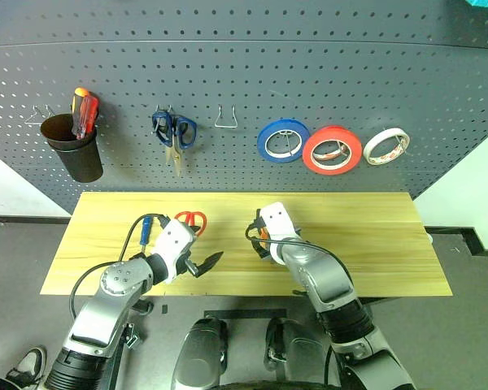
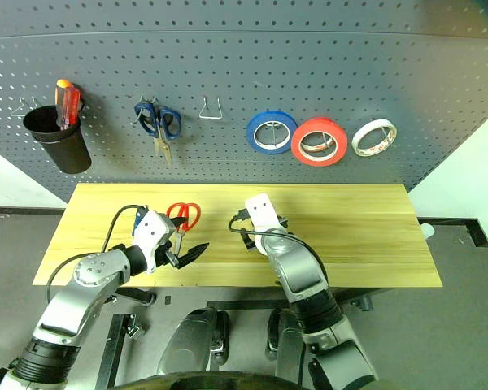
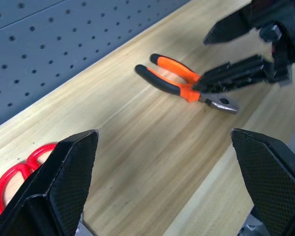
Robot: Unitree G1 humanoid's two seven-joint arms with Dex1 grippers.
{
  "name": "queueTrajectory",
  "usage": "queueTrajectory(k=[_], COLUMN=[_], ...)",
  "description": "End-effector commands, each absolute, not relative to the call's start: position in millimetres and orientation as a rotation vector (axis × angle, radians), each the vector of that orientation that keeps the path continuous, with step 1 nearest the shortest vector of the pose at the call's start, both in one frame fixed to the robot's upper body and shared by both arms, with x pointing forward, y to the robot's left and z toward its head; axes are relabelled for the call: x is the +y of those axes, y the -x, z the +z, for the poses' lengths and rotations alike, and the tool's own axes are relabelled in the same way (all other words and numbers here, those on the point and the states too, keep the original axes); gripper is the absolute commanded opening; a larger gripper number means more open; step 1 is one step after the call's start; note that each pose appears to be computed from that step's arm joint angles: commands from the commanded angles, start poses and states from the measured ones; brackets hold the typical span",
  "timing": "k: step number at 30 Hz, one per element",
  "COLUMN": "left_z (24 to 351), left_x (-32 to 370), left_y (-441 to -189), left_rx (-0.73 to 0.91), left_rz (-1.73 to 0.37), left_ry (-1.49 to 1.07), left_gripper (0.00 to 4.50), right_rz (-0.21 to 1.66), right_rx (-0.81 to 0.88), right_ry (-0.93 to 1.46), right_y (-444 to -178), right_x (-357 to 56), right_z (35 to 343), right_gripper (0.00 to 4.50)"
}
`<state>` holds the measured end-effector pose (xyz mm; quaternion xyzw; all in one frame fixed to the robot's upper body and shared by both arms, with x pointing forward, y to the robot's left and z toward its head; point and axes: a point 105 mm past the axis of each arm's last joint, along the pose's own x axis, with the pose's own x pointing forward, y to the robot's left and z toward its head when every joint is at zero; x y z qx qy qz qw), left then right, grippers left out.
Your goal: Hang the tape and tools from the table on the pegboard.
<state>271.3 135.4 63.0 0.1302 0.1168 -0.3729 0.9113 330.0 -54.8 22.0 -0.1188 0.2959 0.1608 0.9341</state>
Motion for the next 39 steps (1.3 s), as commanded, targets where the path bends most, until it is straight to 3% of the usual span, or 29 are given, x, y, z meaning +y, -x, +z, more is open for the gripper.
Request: queueTrajectory(k=[1,15,39], left_z=[75,78,84], left_x=[138,136,135], left_y=[-270,-267,-263], left_rx=[0.198,0.194,0.185], left_rz=[-0.752,-0.754,-0.746], left_ry=[-0.275,-0.268,-0.262], left_gripper=[4.5,4.5,4.5], right_rz=[0.346,0.317,0.221], right_rx=[0.552,0.536,0.721], right_ry=[0.245,0.263,0.195], right_y=[-337,-352,-355], right_x=[-44,-43,-52], right_z=[31,23,0], right_gripper=[4.48,4.48,4.48])
